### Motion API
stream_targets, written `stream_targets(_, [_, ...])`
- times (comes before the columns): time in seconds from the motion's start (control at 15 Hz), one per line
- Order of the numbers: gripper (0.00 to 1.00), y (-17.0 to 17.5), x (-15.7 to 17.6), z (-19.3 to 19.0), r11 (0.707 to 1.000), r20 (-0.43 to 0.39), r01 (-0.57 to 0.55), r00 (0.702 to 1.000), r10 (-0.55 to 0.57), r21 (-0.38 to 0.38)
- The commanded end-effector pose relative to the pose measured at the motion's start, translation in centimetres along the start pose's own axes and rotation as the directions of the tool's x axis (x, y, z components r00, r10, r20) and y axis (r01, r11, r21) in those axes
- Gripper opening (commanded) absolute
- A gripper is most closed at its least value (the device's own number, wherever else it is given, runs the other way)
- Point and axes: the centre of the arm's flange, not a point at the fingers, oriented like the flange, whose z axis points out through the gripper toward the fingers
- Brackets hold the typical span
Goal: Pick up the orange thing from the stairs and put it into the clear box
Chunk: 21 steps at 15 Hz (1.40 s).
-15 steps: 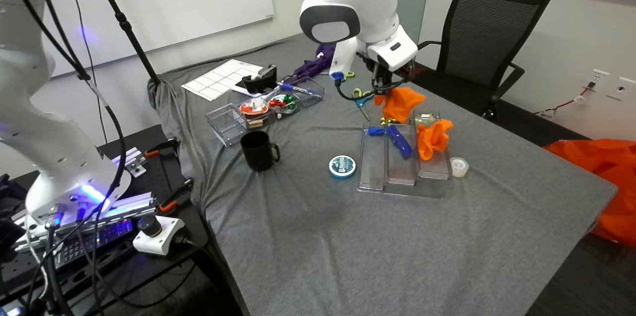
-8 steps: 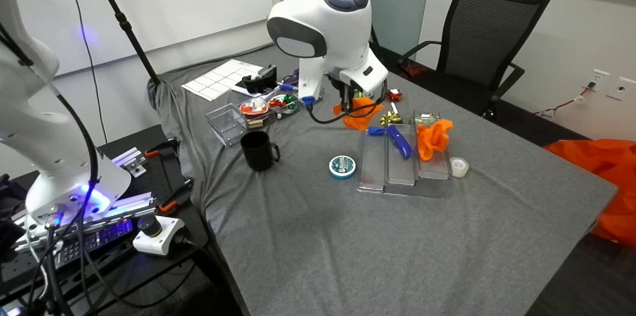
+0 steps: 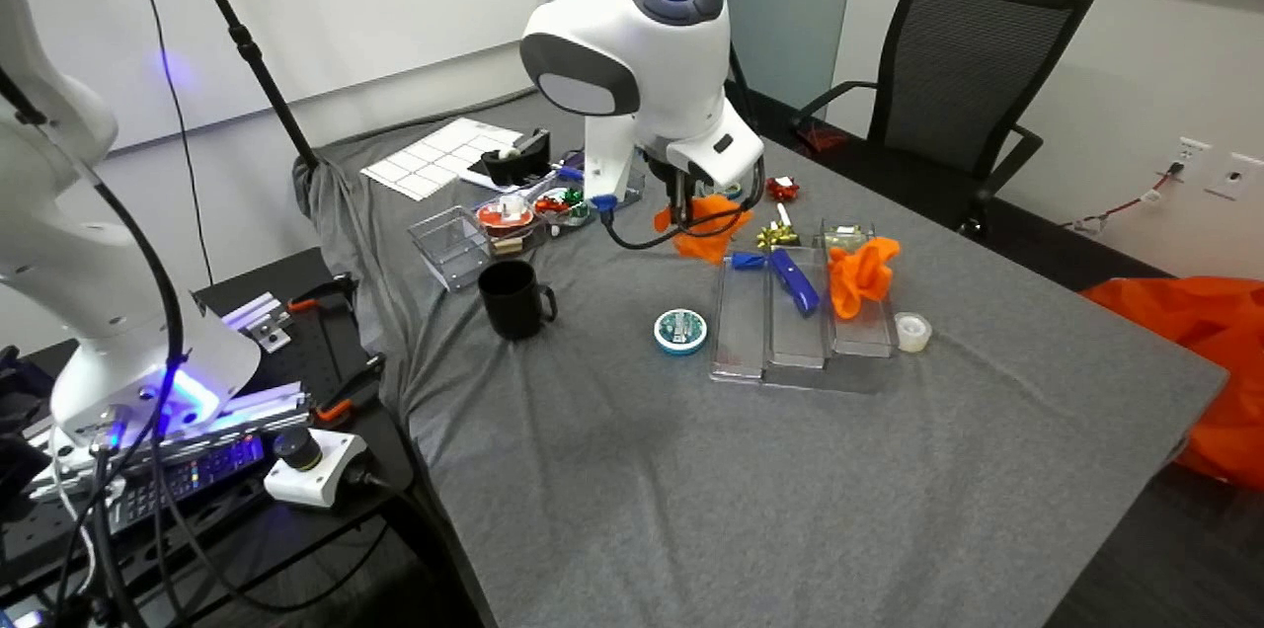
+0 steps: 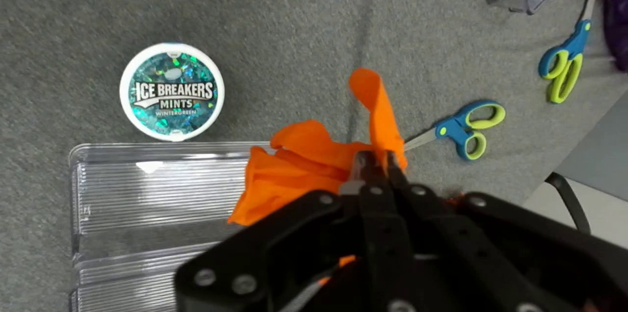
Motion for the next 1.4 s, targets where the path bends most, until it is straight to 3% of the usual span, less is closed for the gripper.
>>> stream_targets(0.0, [0.0,-0.7,-3.3,0.2,0.996,0.12,0.093,0.988,-0.094,0.015])
stream_targets(0.27, [0.0,-2.2,-9.1,0.5,0.968,0.246,0.249,0.937,-0.25,0.035])
stream_targets(0.4, [0.0,-3.0,-12.2,0.8,0.937,0.297,0.339,0.889,-0.349,0.087])
stream_targets(0.6, [0.0,-4.1,-16.3,1.7,0.883,0.354,0.437,0.809,-0.47,0.173])
stream_targets(0.93, [0.0,-5.7,-22.0,3.0,0.815,0.474,0.486,0.663,-0.58,0.316])
stream_targets(1.33, [0.0,-6.8,-27.4,4.7,0.698,0.511,0.539,0.479,-0.714,0.471])
